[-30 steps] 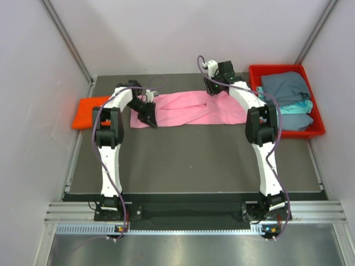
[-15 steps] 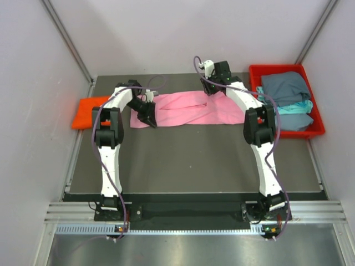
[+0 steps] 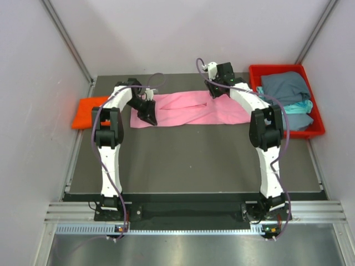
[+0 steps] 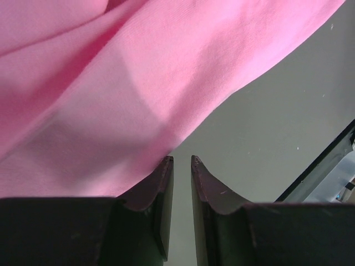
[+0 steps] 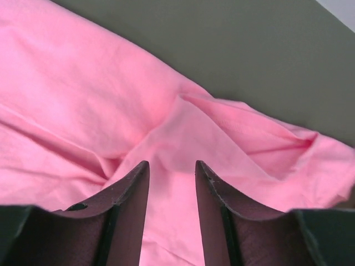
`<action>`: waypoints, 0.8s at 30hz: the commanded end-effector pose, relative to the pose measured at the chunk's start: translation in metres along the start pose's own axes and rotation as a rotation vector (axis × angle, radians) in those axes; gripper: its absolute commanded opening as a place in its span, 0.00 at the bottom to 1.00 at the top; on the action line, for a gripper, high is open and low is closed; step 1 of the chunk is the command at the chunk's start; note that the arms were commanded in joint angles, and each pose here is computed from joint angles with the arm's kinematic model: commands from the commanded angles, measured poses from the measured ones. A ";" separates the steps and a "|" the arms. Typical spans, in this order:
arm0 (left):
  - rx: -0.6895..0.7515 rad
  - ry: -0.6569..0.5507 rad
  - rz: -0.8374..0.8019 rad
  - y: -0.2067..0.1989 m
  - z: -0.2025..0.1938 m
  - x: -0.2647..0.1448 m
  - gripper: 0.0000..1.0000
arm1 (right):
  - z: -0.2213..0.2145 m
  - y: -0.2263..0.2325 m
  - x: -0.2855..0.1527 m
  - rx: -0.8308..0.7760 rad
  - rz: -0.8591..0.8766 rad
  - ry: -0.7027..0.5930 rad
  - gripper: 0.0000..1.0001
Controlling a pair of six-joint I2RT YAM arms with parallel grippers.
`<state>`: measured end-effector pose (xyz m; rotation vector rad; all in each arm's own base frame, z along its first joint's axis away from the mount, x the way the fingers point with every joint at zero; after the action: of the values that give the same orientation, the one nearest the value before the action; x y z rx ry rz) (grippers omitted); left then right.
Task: Fold and stack the t-shirts
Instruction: Fold the tshirt
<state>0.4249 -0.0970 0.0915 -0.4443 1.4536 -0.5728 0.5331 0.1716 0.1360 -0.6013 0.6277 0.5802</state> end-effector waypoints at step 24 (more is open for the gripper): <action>0.034 -0.072 -0.043 -0.012 0.012 -0.017 0.24 | -0.036 -0.036 -0.008 0.043 -0.052 0.071 0.30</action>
<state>0.4281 -0.0954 0.0945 -0.4580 1.4371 -0.5794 0.5340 0.1194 0.1191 -0.5961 0.7217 0.5040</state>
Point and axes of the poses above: each gripper's point midway between its finger pads, its own x axis out along the fingers, its own y axis along the line the jaws close on, z = x × y, the point moved 6 cm from there along -x, back along the fingers, and after that the axes turned 15 degrees about -x, right-handed, at the moved point
